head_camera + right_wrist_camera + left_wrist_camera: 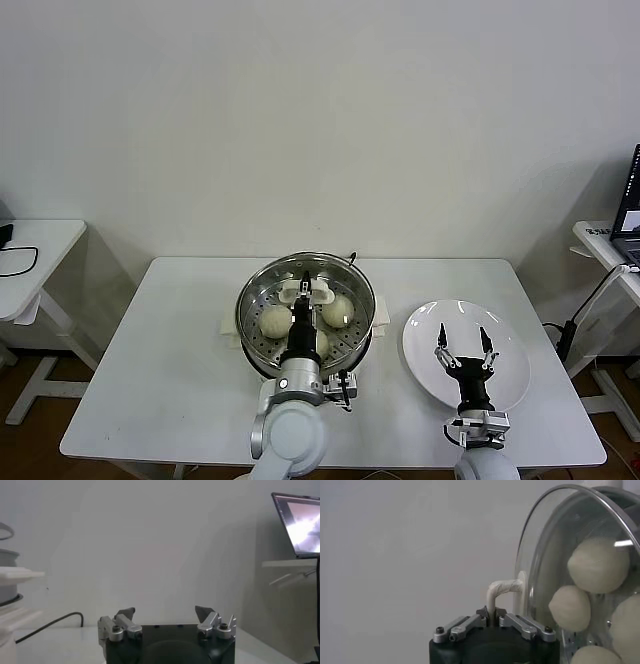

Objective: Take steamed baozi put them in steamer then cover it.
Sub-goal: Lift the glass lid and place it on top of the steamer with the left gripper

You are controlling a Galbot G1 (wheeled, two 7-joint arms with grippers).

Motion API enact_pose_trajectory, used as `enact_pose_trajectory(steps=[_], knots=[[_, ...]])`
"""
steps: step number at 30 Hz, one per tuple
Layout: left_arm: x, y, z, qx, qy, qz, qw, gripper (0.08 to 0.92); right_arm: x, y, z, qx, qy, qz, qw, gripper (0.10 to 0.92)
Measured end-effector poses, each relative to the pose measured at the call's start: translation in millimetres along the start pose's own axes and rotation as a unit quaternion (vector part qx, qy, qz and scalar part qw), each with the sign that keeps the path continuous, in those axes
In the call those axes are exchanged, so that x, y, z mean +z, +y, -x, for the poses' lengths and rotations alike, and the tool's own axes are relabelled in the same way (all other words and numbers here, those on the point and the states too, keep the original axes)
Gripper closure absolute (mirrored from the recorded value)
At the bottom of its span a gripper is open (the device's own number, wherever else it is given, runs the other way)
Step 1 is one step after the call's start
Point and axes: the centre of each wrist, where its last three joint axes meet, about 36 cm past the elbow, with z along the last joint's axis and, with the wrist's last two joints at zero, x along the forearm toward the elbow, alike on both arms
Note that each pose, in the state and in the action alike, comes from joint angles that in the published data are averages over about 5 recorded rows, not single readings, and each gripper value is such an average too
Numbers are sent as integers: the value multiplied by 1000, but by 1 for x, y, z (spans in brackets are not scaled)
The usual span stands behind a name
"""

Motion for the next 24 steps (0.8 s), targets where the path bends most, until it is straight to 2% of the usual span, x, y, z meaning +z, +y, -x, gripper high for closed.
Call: enact_pose_trajectory(steps=[24], knots=[[-2, -13, 7, 10, 9, 20, 1000, 812, 1, 1, 1, 0, 0, -1, 1000, 200]])
